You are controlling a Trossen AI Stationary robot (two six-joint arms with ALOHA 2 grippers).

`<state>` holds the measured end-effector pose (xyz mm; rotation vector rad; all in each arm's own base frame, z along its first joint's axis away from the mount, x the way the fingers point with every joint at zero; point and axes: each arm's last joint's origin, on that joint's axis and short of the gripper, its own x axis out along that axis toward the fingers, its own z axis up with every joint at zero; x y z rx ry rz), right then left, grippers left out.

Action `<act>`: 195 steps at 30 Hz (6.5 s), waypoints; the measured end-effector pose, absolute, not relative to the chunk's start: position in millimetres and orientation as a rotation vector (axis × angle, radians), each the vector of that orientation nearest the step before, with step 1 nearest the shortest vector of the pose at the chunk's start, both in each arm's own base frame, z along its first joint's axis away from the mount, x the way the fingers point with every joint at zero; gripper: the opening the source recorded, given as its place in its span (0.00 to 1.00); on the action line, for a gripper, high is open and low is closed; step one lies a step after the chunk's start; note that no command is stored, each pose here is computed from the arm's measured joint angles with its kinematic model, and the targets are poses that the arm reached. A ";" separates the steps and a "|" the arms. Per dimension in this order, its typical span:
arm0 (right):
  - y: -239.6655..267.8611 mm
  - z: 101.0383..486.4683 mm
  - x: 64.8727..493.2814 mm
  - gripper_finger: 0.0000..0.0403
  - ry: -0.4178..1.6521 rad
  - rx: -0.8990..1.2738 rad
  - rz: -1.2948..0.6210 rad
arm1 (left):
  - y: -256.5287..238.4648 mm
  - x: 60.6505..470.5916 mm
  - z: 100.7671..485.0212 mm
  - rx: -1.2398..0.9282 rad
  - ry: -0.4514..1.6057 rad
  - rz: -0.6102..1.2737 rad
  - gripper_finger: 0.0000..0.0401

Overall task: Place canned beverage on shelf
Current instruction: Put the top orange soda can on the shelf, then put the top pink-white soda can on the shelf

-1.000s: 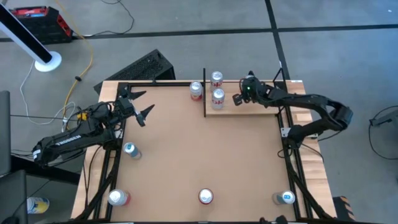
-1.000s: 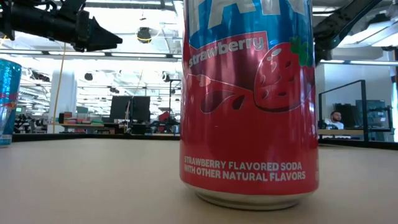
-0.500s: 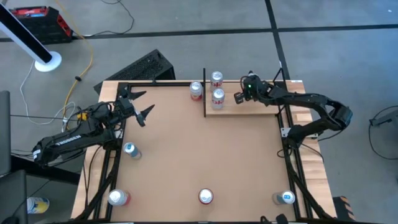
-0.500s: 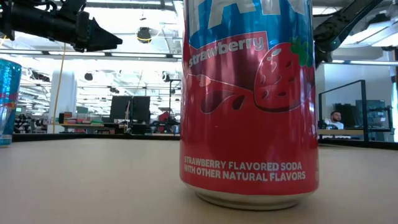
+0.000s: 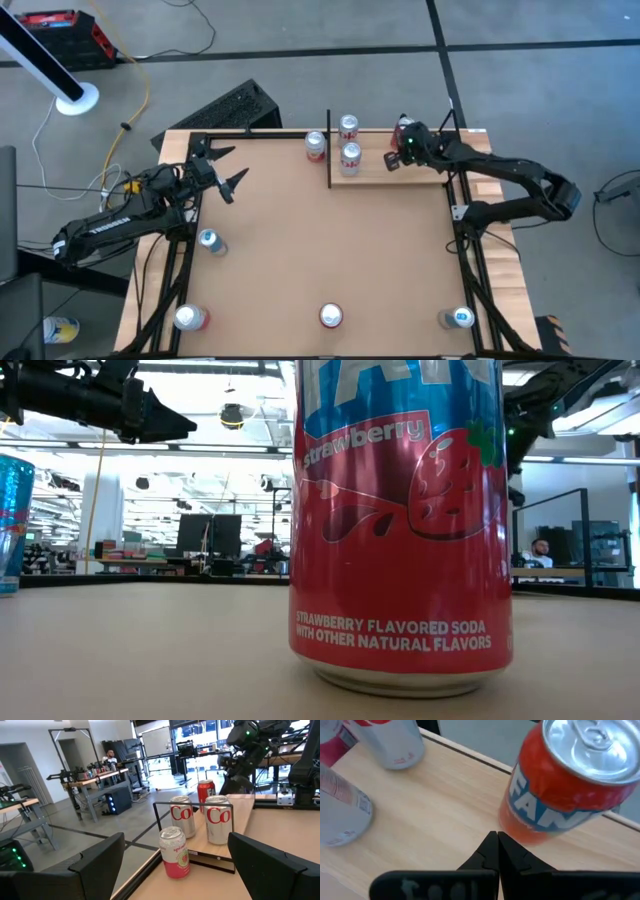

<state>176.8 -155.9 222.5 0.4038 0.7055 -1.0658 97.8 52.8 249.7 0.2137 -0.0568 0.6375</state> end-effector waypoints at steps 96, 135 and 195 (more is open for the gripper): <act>-246.7 327.8 405.4 0.37 0.779 0.139 -0.145 | 52.9 97.8 249.6 0.207 -0.057 0.638 0.85; -63.9 381.5 178.3 0.50 0.748 0.139 -0.281 | 98.4 200.2 287.6 0.048 0.009 0.418 0.85; -5.5 284.2 172.8 0.50 0.456 -0.095 -0.154 | 250.0 306.7 179.1 -0.051 0.458 0.401 0.67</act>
